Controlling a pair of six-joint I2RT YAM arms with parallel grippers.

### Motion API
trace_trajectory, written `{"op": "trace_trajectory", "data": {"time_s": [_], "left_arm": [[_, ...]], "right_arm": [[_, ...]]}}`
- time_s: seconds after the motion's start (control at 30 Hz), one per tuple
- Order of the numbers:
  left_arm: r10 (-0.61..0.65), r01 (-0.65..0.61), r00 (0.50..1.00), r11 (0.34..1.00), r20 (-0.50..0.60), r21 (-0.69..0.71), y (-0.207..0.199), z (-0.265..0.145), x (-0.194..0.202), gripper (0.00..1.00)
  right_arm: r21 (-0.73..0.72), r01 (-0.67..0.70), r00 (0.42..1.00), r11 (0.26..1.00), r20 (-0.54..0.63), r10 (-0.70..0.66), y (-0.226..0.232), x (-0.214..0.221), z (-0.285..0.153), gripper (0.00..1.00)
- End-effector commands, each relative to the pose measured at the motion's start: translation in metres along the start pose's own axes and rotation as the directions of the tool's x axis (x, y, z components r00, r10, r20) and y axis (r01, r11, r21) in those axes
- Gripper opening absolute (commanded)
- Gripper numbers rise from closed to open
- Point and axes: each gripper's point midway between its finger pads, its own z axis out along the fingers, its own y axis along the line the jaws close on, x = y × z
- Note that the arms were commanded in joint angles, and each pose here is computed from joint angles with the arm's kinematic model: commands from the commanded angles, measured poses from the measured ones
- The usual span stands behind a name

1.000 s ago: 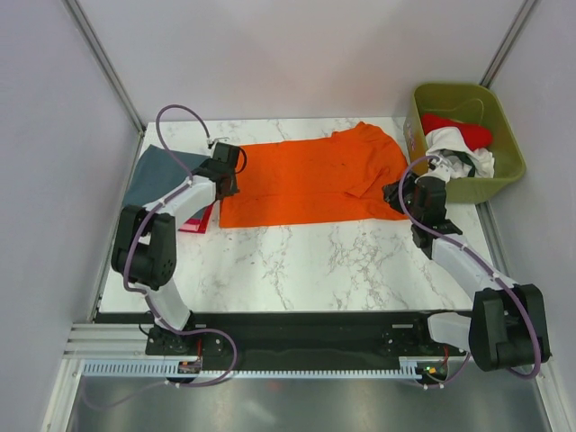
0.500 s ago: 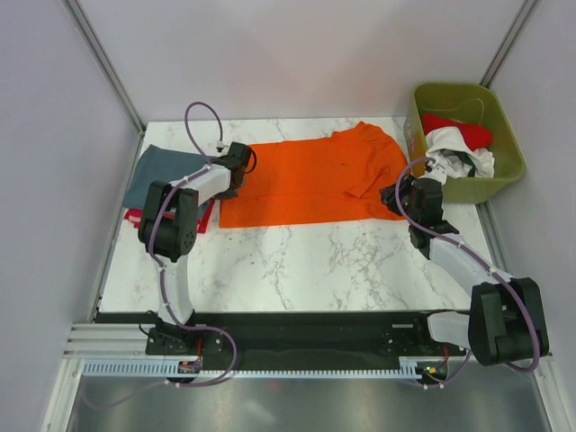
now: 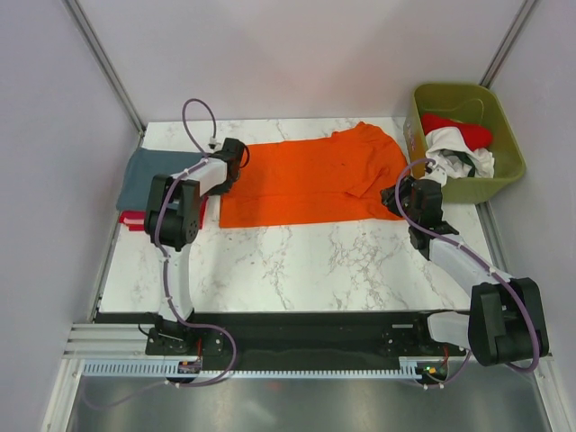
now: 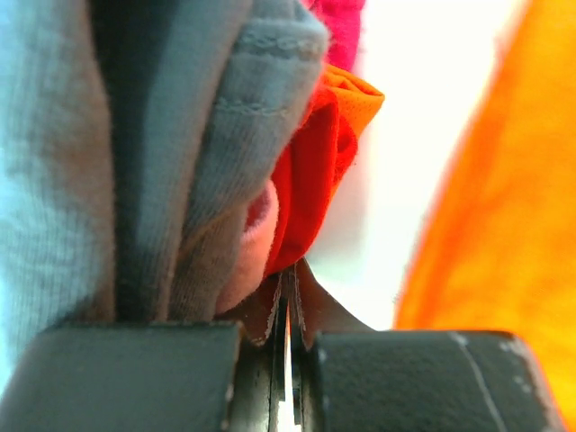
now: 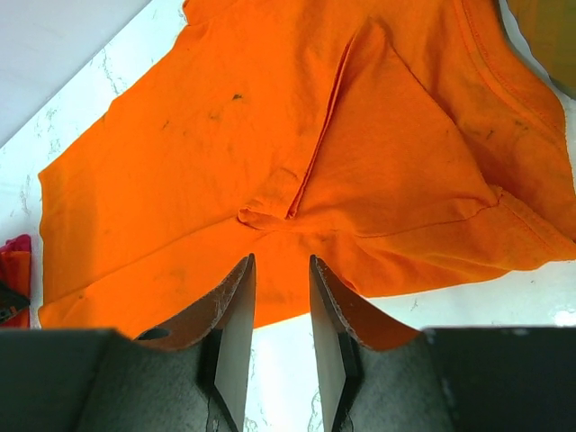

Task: Fold and stack the t-shirts
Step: Fold the tshirt

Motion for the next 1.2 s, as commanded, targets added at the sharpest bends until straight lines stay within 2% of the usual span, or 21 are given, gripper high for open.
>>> {"op": "trace_trajectory", "data": {"time_s": [0.0, 0.07, 0.17, 0.2, 0.23, 0.33, 0.4, 0.53, 0.57, 0.6, 0.73, 0.83, 0.9, 0.97, 1.03, 1.1, 1.17], "left_arm": [[-0.109, 0.108, 0.994, 0.993, -0.016, -0.048, 0.031, 0.004, -0.002, 0.02], [-0.155, 0.155, 0.988, 0.988, -0.006, 0.001, 0.027, -0.005, -0.007, 0.02], [-0.263, 0.247, 0.963, 0.949, 0.059, 0.195, 0.013, -0.043, -0.028, 0.02], [-0.244, 0.223, 0.968, 0.944, 0.061, 0.244, 0.001, -0.053, -0.018, 0.03], [-0.287, 0.246, 0.951, 0.928, 0.118, 0.281, 0.01, -0.078, -0.03, 0.05], [-0.319, 0.24, 0.928, 0.906, 0.191, 0.349, 0.007, -0.122, -0.036, 0.1], [-0.318, 0.218, 0.927, 0.887, 0.197, 0.407, -0.003, -0.143, -0.027, 0.15], [-0.439, 0.29, 0.884, 0.784, 0.16, 0.549, -0.007, -0.183, -0.006, 0.31], [-0.44, 0.305, 0.89, 0.772, 0.122, 0.557, -0.012, -0.177, 0.015, 0.32], [-0.489, 0.343, 0.868, 0.717, 0.087, 0.608, -0.019, -0.184, 0.017, 0.33], [-0.612, 0.439, 0.791, 0.563, -0.003, 0.7, -0.024, -0.197, 0.038, 0.37], [-0.701, 0.527, 0.711, 0.482, -0.053, 0.7, -0.02, -0.193, 0.052, 0.48], [-0.74, 0.592, 0.668, 0.464, -0.08, 0.659, -0.017, -0.182, 0.063, 0.54], [-0.768, 0.639, 0.635, 0.464, -0.08, 0.614, -0.014, -0.17, 0.069, 0.54], [-0.796, 0.704, 0.594, 0.442, -0.118, 0.556, -0.015, -0.158, 0.077, 0.51], [-0.834, 0.776, 0.529, 0.399, -0.159, 0.488, -0.016, -0.148, 0.087, 0.48], [-0.848, 0.812, 0.497, 0.378, -0.187, 0.445, -0.02, -0.138, 0.097, 0.47]], "right_arm": [[-0.02, -0.003, 0.999, 1.0, 0.039, 0.004, 0.007, -0.009, -0.002, 0.38], [-0.016, -0.004, 0.999, 1.0, 0.039, 0.004, 0.006, -0.009, -0.002, 0.4], [0.01, -0.006, 0.999, 1.0, 0.05, 0.005, 0.001, -0.011, -0.004, 0.43], [0.018, -0.007, 0.999, 1.0, 0.054, 0.006, 0.0, -0.012, -0.005, 0.44], [0.018, -0.009, 0.998, 1.0, 0.066, 0.007, 0.0, -0.014, -0.007, 0.44], [0.027, -0.021, 0.996, 0.999, 0.088, 0.019, -0.003, -0.017, -0.012, 0.46], [0.031, -0.03, 0.995, 0.999, 0.1, 0.027, -0.005, -0.016, -0.013, 0.47], [0.031, -0.047, 0.991, 0.998, 0.129, 0.043, -0.007, -0.02, -0.018, 0.47], [0.03, -0.051, 0.99, 0.998, 0.135, 0.046, -0.007, -0.021, -0.019, 0.47], [0.03, -0.051, 0.989, 0.998, 0.137, 0.047, -0.008, -0.02, -0.019, 0.47], [0.026, -0.061, 0.987, 0.998, 0.147, 0.057, -0.01, -0.018, -0.02, 0.47], [0.02, -0.065, 0.988, 0.998, 0.144, 0.061, -0.009, -0.017, -0.019, 0.47], [0.022, -0.068, 0.988, 0.997, 0.141, 0.064, -0.011, -0.014, -0.019, 0.47], [0.019, -0.068, 0.988, 0.998, 0.142, 0.065, -0.011, -0.014, -0.019, 0.47], [0.018, -0.068, 0.988, 0.998, 0.143, 0.064, -0.011, -0.014, -0.019, 0.48], [0.021, -0.07, 0.987, 0.997, 0.147, 0.066, -0.012, -0.013, -0.019, 0.47], [0.025, -0.071, 0.987, 0.997, 0.148, 0.066, -0.014, -0.013, -0.019, 0.48]]}}
